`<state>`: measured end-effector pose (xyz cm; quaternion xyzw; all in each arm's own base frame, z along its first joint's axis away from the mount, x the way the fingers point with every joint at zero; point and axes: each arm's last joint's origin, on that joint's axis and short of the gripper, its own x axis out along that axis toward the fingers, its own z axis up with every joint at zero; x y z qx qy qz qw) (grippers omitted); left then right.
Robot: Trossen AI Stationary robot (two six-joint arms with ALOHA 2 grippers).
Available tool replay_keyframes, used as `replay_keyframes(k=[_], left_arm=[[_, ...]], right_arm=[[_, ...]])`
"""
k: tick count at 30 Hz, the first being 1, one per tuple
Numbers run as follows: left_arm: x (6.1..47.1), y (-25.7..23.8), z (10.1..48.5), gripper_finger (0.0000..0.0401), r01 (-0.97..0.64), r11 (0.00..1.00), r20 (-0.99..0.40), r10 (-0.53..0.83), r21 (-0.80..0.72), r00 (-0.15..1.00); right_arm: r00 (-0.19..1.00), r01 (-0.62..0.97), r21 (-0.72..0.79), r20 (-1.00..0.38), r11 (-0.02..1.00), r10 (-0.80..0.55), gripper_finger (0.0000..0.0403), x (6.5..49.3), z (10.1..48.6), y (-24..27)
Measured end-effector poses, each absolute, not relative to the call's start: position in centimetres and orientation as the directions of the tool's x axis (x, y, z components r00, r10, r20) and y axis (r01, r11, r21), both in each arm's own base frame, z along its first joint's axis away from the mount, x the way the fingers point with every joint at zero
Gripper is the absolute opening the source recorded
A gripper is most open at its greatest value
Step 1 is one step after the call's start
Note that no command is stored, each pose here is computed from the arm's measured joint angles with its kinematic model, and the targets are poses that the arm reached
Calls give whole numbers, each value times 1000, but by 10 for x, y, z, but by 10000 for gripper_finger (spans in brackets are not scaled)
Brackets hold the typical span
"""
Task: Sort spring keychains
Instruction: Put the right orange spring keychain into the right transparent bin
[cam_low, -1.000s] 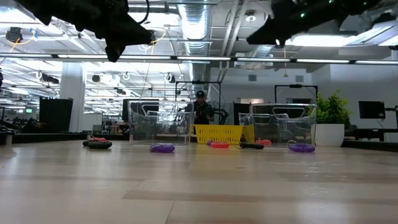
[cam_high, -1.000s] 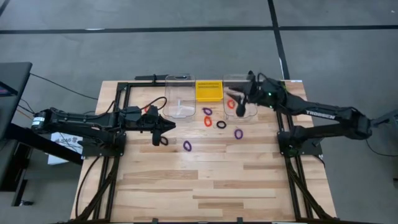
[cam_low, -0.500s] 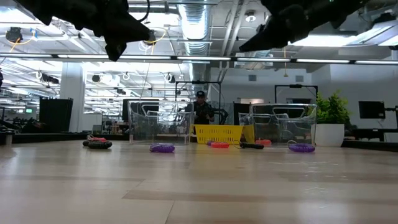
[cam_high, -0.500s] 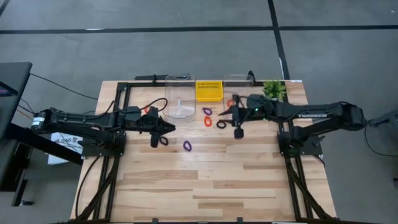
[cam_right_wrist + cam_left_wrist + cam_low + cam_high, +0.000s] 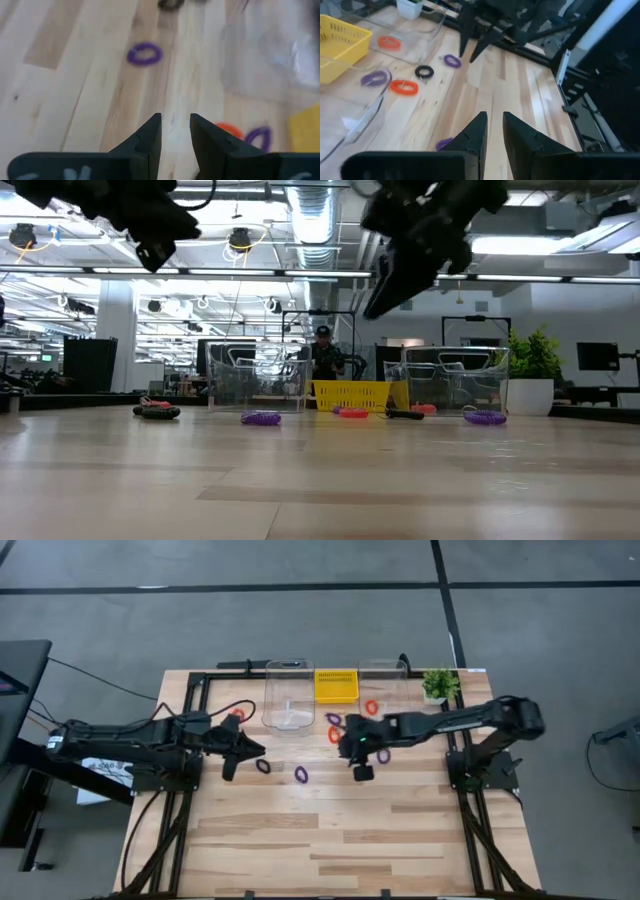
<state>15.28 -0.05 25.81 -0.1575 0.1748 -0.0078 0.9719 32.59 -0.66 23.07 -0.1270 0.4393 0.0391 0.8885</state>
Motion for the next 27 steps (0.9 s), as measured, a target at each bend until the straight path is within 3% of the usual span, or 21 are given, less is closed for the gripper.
replay_keyframes(k=[7,16,27], left_arm=[[137,-3,257,58,48,954,-311,-144,-296,939],[116,-8,235,58,167,885,-263,-302,-435,916],[111,-11,214,58,217,822,-257,-397,-527,881]], right_arm=[[497,-118,-161,-864,980,-82,92,359,209,-7],[447,-84,-160,-888,984,-106,92,392,186,-17],[278,57,-163,-945,985,-172,92,390,166,-39]])
